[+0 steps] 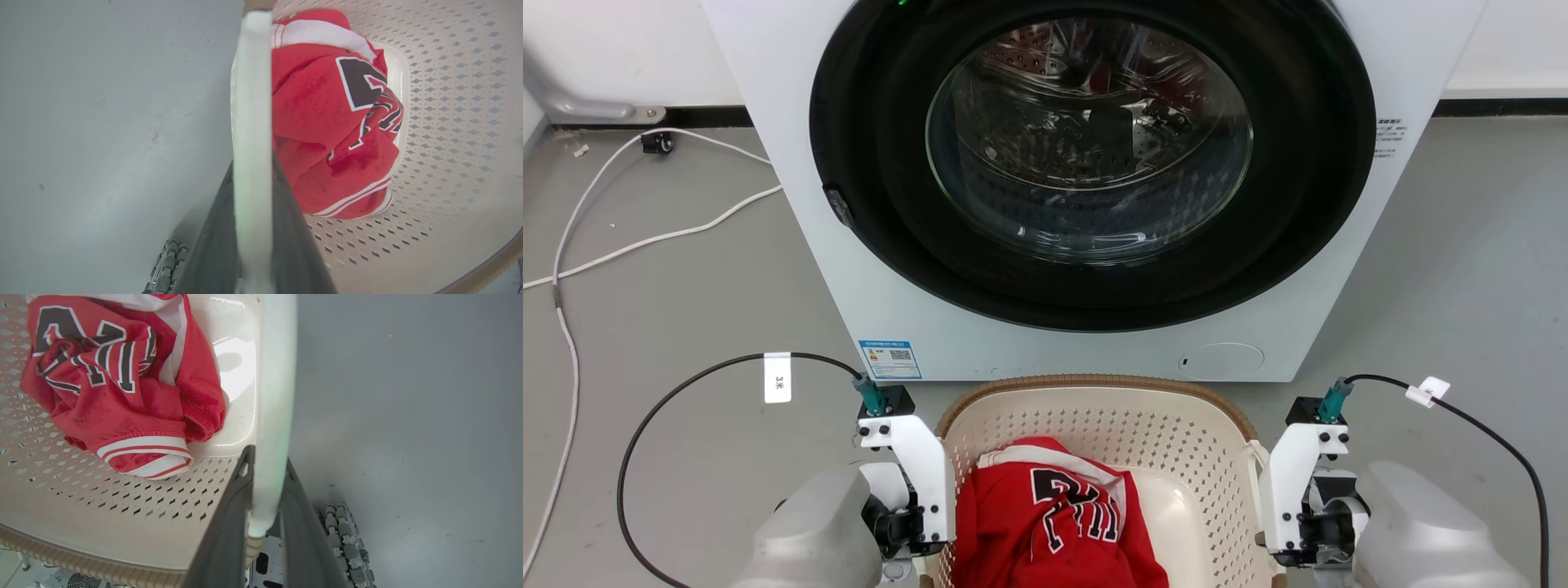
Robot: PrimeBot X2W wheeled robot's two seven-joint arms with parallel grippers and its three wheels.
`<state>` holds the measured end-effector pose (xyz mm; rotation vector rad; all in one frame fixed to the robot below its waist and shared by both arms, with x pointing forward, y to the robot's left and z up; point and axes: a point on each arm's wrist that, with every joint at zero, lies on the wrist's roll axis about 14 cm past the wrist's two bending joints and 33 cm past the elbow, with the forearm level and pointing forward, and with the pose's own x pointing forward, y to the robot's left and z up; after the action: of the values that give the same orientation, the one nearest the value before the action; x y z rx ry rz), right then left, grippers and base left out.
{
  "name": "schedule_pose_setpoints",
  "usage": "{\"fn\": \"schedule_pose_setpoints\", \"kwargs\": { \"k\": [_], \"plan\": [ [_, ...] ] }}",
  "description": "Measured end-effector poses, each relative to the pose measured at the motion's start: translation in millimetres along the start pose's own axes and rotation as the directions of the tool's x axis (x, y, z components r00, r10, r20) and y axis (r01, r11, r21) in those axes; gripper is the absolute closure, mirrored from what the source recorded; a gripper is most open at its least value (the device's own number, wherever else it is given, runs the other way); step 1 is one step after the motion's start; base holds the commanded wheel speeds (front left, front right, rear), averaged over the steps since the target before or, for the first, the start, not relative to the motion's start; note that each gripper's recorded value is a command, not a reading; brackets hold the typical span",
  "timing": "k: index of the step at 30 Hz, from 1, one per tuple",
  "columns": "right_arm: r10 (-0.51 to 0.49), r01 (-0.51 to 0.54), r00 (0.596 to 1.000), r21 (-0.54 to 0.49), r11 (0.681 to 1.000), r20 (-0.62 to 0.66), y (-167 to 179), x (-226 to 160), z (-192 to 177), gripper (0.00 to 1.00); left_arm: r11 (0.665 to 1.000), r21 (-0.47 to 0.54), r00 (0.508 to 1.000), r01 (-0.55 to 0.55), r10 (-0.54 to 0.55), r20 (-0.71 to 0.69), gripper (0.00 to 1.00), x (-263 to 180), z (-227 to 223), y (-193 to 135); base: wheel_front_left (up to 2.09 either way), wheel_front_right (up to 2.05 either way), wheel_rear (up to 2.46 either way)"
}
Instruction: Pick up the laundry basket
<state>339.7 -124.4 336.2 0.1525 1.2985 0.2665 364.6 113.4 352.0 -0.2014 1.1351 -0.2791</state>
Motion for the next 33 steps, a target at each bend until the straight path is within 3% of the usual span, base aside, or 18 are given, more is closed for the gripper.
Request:
{"fn": "schedule_pose_setpoints", "kwargs": {
  "k": [33],
  "plan": [
    [-0.004, 0.004, 1.000, 0.005, 1.000, 0.010, 0.4, -1.2, 0.0, 1.00, 1.000, -0.010, 1.000, 0.006, -0.006, 0.003, 1.00, -0.7, -2.6, -1.0, 0.00, 0.00, 0.00]
  ]
}}
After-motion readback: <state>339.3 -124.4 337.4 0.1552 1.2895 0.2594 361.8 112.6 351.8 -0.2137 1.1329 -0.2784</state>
